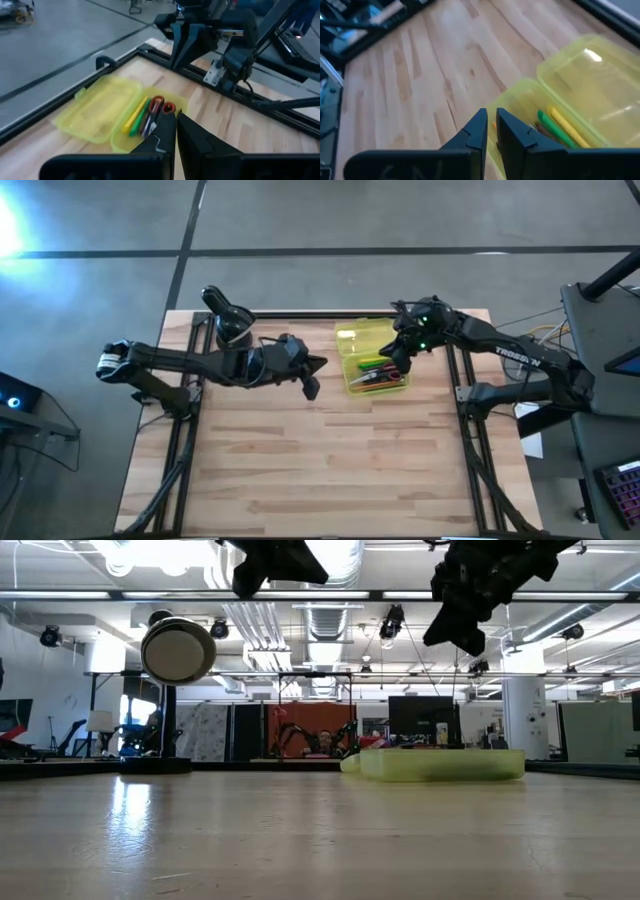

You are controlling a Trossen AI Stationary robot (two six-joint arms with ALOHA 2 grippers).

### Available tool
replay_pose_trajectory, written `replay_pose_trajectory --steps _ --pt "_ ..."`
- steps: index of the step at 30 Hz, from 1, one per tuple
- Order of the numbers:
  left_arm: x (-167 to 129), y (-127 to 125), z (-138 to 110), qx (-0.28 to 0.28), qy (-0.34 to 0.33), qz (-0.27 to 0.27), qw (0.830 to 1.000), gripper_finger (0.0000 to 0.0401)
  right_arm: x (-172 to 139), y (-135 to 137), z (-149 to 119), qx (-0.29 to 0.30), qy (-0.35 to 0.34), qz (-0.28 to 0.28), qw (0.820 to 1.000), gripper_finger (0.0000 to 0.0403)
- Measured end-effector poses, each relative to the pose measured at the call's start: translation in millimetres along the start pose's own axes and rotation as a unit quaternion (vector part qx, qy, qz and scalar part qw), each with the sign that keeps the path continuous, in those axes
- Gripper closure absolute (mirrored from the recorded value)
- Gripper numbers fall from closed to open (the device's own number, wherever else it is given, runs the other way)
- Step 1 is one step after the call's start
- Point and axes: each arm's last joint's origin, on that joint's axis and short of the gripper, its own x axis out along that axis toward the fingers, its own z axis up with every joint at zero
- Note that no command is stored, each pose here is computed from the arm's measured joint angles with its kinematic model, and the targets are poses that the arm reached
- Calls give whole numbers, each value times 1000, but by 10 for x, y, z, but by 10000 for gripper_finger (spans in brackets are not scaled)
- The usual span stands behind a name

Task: Pick & place school supplies into a supply box
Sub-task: Return to Home Position

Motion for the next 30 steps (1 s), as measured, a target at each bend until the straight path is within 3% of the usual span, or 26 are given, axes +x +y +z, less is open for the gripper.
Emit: replay_pose_trajectory --steps 9,14,19,24,30 --pt "1 -22 128 -36 -58 -20 997 401 -64 249 187 -42 -115 60 991 370" --pt "-8 -38 205 -60 -94 -34 993 401 -96 504 322 -60 -205 115 970 375" --pt "-23 -56 293 -118 -121 -81 982 401 -116 815 345 -85 -286 117 947 392" --pt "-36 -67 347 -115 -136 -120 977 401 -118 1019 311 -84 -308 146 936 394" --pt "-113 -27 503 -111 -178 -156 965 401 -243 1185 377 -77 -343 141 925 394"
